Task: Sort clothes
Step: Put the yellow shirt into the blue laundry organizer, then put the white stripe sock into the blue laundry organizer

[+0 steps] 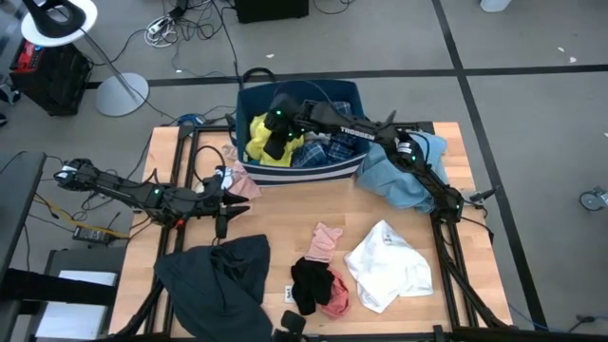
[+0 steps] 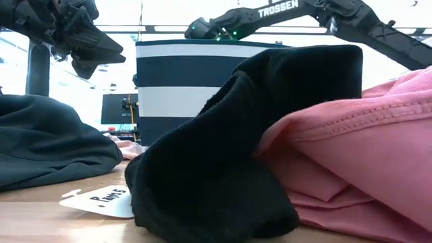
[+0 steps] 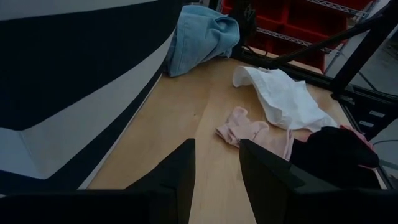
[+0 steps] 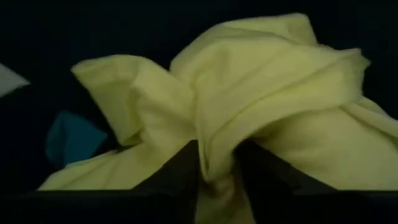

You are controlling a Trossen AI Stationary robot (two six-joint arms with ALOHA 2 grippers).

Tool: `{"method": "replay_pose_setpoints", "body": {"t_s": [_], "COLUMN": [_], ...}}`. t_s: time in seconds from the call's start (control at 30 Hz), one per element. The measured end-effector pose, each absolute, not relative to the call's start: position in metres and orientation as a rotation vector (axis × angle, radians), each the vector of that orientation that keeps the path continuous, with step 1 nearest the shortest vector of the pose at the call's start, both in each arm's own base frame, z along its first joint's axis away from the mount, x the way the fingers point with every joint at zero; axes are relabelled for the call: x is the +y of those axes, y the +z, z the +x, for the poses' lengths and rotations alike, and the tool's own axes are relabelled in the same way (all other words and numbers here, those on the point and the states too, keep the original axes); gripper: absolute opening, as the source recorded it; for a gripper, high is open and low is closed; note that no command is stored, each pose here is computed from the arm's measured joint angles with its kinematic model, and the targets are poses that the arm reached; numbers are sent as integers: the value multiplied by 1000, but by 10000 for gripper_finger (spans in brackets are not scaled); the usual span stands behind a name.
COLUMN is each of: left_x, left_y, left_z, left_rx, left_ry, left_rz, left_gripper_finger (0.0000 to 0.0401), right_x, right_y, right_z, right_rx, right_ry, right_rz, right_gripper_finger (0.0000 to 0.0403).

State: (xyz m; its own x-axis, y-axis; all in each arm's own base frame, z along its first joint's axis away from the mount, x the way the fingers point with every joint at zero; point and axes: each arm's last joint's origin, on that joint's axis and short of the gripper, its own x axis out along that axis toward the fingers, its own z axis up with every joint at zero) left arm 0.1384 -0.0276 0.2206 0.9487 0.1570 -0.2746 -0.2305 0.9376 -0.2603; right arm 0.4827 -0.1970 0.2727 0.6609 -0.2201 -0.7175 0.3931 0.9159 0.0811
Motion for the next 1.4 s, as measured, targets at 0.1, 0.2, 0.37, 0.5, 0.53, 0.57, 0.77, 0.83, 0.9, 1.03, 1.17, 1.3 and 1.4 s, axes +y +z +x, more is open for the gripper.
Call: {"method": "replay_pose_setpoints", "body": {"t_s": [0.1, 0.2, 0.37, 0.5, 0.53, 0.57, 0.77, 0.83, 0.9, 1.03, 1.17, 1.3, 1.4], "left_x": [-28, -27, -27, -27, -27, -26, -21, -18, -14, -5, 4, 11, 16], "left_y": [220, 220, 220, 218, 218, 217, 205, 200, 196, 190, 185, 182, 181], "left_z": [138, 138, 138, 138, 137, 137, 131, 128, 126, 122, 118, 115, 114], "left_rx": [257, 264, 264, 277, 280, 284, 369, 406, 439, 498, 557, 599, 604], "left_ry": [200, 202, 204, 215, 229, 244, 401, 456, 500, 586, 652, 708, 747], "left_rz": [-293, -291, -291, -285, -281, -275, -266, -275, -283, -293, -332, -367, -373], "left_gripper_finger": [131, 131, 131, 131, 131, 131, 131, 131, 131, 131, 131, 131, 131], "right_x": [-196, -191, -175, -152, -145, -138, -91, -74, -57, -25, 4, 30, 49], "right_y": [287, 314, 365, 407, 418, 428, 471, 481, 488, 493, 499, 502, 502], "right_z": [475, 461, 424, 393, 386, 378, 339, 324, 313, 296, 274, 251, 236], "right_rx": [770, 758, 760, 731, 716, 699, 656, 652, 659, 697, 725, 738, 746], "right_ry": [-345, -339, -333, -312, -303, -301, -306, -286, -260, -236, -295, -341, -370], "right_rz": [218, 197, 185, 143, 126, 108, 2, -9, -6, -15, -64, -60, -57], "right_gripper_finger": [165, 199, 225, 224, 223, 221, 211, 208, 207, 206, 205, 205, 205]}}
